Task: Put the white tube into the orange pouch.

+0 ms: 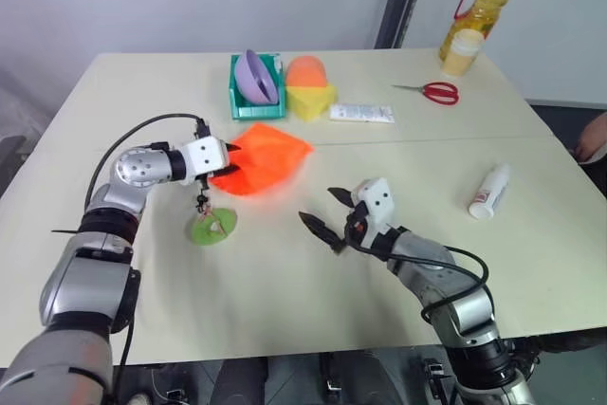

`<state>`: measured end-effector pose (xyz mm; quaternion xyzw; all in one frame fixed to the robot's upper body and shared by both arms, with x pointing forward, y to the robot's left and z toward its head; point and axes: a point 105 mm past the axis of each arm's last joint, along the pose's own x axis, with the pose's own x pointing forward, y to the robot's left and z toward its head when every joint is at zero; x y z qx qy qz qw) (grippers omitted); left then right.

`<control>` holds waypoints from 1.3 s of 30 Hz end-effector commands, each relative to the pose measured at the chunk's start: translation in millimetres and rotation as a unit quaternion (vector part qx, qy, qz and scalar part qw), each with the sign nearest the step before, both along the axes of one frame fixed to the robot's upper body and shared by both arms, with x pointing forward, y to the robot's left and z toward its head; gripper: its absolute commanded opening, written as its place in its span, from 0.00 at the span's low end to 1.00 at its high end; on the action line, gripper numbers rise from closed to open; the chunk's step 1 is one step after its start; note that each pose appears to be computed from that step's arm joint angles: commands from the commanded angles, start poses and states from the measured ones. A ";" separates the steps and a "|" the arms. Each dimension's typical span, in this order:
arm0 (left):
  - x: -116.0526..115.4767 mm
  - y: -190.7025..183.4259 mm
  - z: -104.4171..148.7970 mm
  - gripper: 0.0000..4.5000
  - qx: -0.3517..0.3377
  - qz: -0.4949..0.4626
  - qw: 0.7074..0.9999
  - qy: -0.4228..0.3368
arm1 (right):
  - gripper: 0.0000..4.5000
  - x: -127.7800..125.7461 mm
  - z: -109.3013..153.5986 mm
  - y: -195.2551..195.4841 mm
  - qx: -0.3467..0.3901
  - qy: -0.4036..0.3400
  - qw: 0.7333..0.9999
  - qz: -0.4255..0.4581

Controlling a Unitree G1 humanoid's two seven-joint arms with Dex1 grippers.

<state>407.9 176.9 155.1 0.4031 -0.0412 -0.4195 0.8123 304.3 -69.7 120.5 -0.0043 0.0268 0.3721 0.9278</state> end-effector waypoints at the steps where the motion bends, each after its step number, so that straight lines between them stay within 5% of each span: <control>1: 1.2 -2.3 16.0 0.01 -0.057 0.000 0.998 0.004 | 1.00 16.3 27.8 -29.0 -0.004 -0.059 0.995 -0.079; 8: -8.0 -40.8 16.8 0.01 -0.122 -0.038 0.990 0.067 | 1.00 34.0 57.4 -115.5 -0.064 -0.100 0.955 -0.271; 18: -19.1 -86.0 20.6 0.01 -0.155 -0.040 0.983 0.088 | 1.00 18.6 45.2 -203.8 -0.093 -0.018 0.863 -0.496; 26: -16.2 -101.7 12.6 0.01 -0.177 -0.017 0.979 0.100 | 1.00 14.9 6.4 -209.0 -0.040 0.074 0.838 -0.540; 36: -18.1 -105.1 9.7 0.01 -0.181 -0.011 0.978 0.102 | 1.00 18.4 -13.6 -239.3 -0.035 0.097 0.799 -0.592; 39: -18.5 -104.9 9.9 0.00 -0.181 -0.010 0.978 0.101 | 0.81 19.1 -17.6 -244.5 -0.032 0.101 0.791 -0.602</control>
